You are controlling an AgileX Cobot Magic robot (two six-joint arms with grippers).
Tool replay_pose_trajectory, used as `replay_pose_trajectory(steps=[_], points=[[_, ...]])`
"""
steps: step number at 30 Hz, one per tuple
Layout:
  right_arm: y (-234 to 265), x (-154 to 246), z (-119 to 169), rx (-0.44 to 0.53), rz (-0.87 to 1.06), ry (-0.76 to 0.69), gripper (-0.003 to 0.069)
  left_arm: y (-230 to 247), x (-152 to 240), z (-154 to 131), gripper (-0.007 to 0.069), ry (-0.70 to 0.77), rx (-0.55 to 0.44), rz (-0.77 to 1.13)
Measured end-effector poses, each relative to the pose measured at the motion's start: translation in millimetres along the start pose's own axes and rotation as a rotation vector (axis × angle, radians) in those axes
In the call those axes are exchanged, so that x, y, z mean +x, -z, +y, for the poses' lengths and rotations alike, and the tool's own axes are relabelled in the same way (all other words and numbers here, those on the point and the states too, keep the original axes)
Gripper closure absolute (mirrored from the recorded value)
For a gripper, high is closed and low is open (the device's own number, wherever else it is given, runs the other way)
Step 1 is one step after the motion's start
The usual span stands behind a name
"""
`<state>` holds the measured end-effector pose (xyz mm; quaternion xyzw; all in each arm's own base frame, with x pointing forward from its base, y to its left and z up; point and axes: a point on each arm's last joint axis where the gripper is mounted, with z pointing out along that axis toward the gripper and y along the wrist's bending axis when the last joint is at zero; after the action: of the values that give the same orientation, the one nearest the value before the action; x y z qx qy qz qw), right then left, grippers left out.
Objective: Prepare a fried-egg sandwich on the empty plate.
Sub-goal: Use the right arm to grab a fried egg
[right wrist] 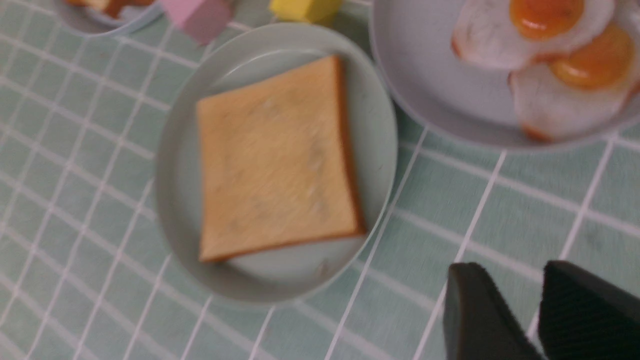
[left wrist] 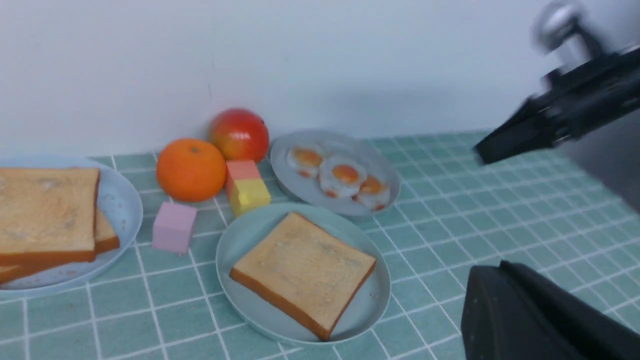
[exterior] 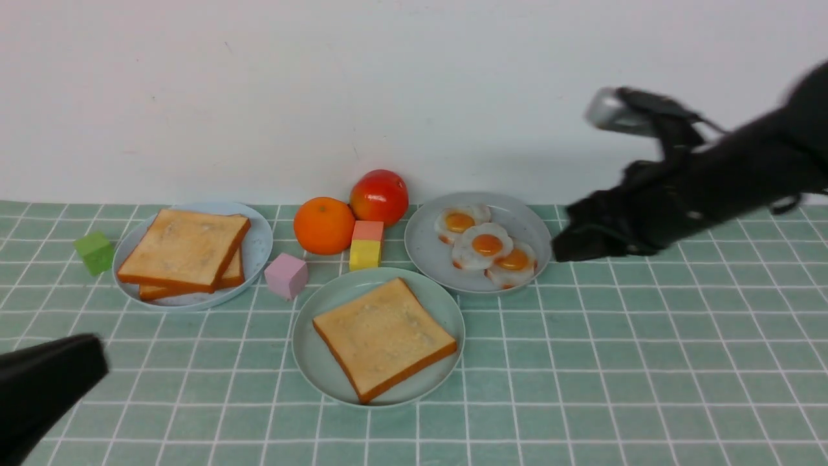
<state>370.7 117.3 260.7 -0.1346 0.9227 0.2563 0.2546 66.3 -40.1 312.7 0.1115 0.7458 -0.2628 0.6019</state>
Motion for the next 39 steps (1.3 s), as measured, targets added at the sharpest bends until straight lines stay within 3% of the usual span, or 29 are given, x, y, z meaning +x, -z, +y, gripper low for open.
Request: replay_pose_trajectory(steps=[6,19,39], points=[[-50.5,-34.0,-26.3,0.009,0.006,0.010,0.0346,-0.4,4.3,2.7,0.0638,0.038,-0.018,0.003],[-139.2,-68.6,-73.2,0.025,-0.080,-0.009,0.0333,-4.7,4.6,2.2,0.0638,0.056,-0.020,0.014],[-159.5,-73.1,-86.4,0.040,-0.156,-0.054,0.0333,-4.7,4.7,2.2,0.0638,0.057,-0.019,0.015]])
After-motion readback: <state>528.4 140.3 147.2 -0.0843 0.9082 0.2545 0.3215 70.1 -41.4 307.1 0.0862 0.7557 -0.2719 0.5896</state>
